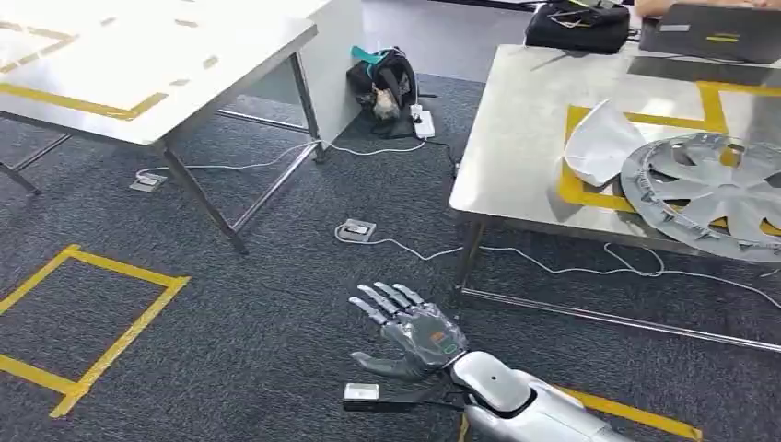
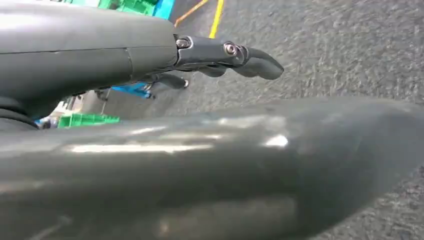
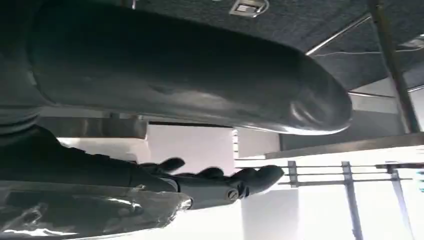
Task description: Take the parts from the cabinet and place them on the table.
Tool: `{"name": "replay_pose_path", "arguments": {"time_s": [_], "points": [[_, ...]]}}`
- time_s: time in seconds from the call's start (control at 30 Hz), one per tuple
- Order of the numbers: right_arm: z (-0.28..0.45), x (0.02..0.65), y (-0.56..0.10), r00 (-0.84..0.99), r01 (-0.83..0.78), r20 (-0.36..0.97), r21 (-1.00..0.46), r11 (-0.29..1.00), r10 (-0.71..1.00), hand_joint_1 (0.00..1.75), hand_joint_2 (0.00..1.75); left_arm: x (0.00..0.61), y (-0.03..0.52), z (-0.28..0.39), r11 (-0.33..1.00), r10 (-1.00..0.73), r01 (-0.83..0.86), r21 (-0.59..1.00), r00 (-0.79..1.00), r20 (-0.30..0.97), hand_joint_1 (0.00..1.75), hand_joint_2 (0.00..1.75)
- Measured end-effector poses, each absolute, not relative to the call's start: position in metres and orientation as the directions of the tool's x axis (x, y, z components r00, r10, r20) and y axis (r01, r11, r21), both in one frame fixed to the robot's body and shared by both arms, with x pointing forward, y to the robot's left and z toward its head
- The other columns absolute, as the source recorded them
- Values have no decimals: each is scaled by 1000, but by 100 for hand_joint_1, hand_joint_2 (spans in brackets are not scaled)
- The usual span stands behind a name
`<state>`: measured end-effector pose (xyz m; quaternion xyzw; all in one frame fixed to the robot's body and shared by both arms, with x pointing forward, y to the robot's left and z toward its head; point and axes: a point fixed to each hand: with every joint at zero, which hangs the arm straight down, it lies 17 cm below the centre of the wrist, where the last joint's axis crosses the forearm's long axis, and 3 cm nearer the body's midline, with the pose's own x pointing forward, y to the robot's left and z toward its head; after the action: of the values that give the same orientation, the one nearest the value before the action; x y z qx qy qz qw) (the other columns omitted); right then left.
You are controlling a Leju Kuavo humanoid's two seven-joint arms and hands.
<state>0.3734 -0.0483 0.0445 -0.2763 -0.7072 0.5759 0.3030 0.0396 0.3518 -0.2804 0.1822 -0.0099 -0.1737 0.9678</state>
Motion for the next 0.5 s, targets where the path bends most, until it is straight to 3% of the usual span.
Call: {"name": "replay_pose_path", "arguments": {"time_s": [0.5], "points": [[27, 363, -72, -604, 42, 131, -980, 195, 786, 0, 0, 42, 349, -280, 873, -342, 334, 355, 939, -40, 0, 0]]}}
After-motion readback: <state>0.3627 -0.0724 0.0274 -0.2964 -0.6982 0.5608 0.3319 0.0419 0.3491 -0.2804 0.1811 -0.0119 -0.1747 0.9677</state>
